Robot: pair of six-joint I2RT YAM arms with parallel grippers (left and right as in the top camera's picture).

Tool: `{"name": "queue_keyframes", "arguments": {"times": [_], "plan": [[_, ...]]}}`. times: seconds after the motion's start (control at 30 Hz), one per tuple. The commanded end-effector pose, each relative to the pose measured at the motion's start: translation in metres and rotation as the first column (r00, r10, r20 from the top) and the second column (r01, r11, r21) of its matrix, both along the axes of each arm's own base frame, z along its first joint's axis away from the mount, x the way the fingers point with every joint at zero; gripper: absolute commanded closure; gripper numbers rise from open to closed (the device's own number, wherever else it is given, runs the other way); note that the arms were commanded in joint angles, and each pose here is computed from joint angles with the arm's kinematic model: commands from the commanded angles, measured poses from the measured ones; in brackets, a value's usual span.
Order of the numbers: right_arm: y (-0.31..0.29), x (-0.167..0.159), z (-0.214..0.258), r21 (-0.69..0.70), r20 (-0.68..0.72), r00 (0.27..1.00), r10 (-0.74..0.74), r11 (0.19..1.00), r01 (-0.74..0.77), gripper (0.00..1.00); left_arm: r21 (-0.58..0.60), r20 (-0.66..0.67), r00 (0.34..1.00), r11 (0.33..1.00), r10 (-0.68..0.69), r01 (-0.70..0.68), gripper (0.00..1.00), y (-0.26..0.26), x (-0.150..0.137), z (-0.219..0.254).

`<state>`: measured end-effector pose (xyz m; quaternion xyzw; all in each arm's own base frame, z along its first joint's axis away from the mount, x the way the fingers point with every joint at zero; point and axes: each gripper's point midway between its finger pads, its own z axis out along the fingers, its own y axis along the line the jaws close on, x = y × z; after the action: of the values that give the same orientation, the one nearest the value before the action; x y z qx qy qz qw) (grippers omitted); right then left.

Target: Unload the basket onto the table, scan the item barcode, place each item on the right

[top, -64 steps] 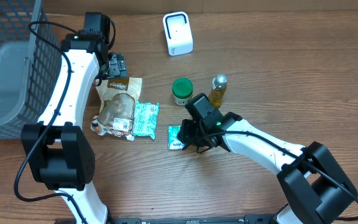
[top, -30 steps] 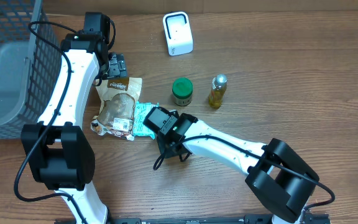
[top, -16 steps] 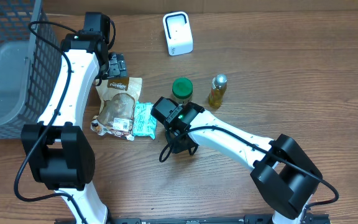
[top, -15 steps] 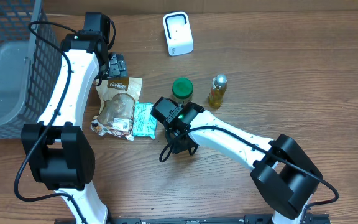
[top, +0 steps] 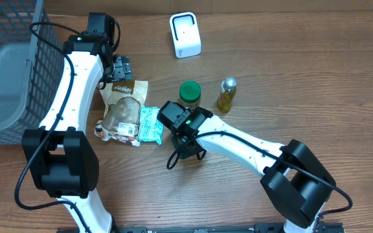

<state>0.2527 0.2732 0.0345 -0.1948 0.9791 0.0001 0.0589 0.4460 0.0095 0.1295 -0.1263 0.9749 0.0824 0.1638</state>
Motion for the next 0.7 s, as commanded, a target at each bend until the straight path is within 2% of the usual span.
{"name": "queue_keyframes", "arguments": {"times": [0.0, 0.17, 0.43, 0.57, 0.67], "plan": [[-0.008, 0.013, 0.004, -0.040, 0.081, 0.997, -0.004, 0.999, 0.007, 0.59, 0.018, 0.019, 1.000, 1.000, 0.002, -0.002, 0.01, 0.001, 0.003, 0.007], [-0.010, 0.021, 0.006, -0.057, 0.120, 0.993, -0.008, 0.998, 0.015, 0.59, 0.018, 0.019, 1.000, 1.000, 0.002, -0.002, 0.00, 0.001, 0.003, 0.007], [0.012, -0.021, 0.006, 0.081, -0.112, 0.993, 0.023, 0.997, -0.014, 0.59, 0.018, 0.019, 1.000, 1.000, 0.002, -0.002, 0.00, 0.001, 0.003, 0.007], [0.019, -0.012, 0.010, 0.104, -0.075, 0.997, 0.031, 0.994, -0.023, 0.59, 0.018, 0.019, 1.000, 1.000, 0.002, -0.002, 0.00, 0.001, 0.003, 0.007], [0.015, -0.018, 0.009, 0.088, -0.097, 0.991, 0.089, 0.993, -0.081, 0.60, 0.018, 0.019, 1.000, 1.000, 0.002, -0.002, 0.00, 0.001, 0.003, 0.007]]}}
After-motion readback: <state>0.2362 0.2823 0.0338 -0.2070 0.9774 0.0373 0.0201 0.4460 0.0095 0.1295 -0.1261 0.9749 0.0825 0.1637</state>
